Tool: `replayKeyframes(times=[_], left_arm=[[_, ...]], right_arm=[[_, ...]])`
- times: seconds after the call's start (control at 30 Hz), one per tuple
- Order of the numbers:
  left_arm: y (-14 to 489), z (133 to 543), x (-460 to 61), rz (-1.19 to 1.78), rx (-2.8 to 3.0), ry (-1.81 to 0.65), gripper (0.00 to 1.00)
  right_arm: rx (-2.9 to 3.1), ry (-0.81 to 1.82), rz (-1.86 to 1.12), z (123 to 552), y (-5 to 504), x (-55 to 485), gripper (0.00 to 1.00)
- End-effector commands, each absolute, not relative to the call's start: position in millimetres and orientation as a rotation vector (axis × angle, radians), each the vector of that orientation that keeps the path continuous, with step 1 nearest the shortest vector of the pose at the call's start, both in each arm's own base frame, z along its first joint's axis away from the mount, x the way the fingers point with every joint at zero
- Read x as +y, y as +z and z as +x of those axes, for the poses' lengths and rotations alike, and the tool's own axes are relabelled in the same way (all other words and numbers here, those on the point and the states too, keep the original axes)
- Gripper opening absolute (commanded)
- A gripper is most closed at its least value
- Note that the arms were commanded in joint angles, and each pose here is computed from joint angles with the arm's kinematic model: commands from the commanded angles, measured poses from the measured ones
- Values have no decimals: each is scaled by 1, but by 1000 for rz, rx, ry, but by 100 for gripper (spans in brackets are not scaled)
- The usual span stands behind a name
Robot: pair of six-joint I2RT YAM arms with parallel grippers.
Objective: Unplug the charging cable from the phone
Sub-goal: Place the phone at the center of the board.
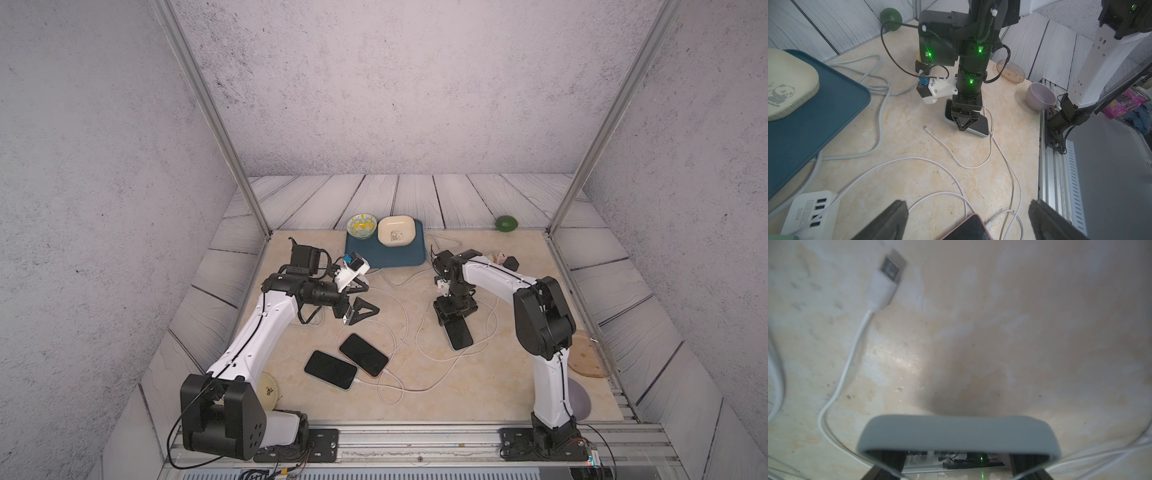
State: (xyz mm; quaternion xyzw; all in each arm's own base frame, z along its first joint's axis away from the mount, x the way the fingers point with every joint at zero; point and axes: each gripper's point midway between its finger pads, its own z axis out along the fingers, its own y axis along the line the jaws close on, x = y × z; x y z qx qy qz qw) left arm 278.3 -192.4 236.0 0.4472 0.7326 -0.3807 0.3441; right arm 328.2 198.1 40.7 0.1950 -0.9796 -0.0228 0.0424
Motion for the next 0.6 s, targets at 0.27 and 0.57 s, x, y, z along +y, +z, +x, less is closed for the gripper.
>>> replayKeyframes(times=[0.27,0.57], left_arm=[[242,282,-181,1133,1906,-943,98],[244,284,-175,1114,1907,-933,98]], right_arm=[[-3018,-11,570,342,32,198,72],[-3069,-4,590,348,45,196,90]])
